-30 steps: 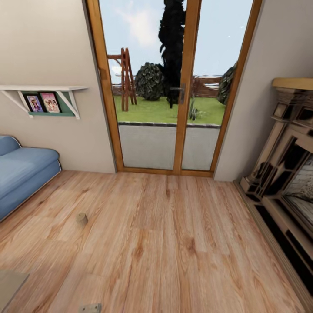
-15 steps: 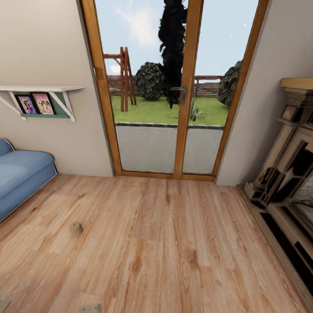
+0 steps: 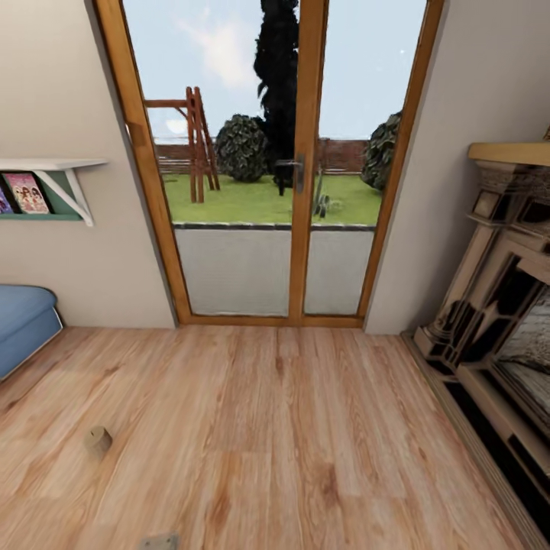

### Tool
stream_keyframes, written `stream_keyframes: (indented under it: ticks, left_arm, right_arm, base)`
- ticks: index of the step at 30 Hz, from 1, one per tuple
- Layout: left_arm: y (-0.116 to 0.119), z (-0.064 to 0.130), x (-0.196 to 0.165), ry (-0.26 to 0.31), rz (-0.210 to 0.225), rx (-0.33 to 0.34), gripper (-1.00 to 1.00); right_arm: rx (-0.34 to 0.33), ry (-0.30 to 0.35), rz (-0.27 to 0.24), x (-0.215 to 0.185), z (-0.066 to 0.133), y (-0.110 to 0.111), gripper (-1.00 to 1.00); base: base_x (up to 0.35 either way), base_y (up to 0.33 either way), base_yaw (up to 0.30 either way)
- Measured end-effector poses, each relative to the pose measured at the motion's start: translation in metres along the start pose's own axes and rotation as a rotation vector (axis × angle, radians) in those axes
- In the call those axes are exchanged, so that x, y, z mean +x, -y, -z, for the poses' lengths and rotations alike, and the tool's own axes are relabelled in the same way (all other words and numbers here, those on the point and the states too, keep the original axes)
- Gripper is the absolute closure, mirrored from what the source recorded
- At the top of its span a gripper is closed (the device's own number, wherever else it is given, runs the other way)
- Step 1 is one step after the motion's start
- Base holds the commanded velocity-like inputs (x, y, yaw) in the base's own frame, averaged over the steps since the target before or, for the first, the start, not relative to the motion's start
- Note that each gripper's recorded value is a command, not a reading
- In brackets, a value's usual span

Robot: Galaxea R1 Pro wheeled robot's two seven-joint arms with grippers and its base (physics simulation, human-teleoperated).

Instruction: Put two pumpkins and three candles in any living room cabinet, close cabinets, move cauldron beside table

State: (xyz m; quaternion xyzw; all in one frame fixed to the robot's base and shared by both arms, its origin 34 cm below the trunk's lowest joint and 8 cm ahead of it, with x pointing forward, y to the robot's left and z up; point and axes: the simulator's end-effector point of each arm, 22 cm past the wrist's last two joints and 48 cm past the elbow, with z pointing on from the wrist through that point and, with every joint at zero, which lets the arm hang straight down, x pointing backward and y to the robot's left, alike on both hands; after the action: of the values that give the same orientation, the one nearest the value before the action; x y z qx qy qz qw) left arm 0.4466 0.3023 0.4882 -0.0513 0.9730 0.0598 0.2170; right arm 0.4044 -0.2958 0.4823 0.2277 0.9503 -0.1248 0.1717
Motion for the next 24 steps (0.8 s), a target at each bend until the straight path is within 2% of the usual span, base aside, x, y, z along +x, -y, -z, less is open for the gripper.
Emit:
stream_keyframes:
  ticks: [4,16,24]
  left_arm:
    - [-0.0002,0.0006,-0.0020,0.004,0.001,0.000,-1.00]
    - [-0.0004,0.0008,-0.0029,0.007,0.001,0.000,-1.00]
    - [-0.0002,0.0018,-0.0052,0.014,-0.013,0.002,-1.00]
  right_arm:
    - [-0.002,0.004,-0.001,-0.0018,0.0006,-0.0007,-1.00]
    - [-0.003,0.006,-0.002,-0.0026,0.0009,-0.0009,-1.00]
    - [-0.005,0.011,-0.004,-0.0049,0.0019,-0.0016,-1.00]
  base:
    - [0.314,-0.014,-0.131]
    - [0.323,-0.001,-0.022]
    - [0.325,0.000,-0.133]
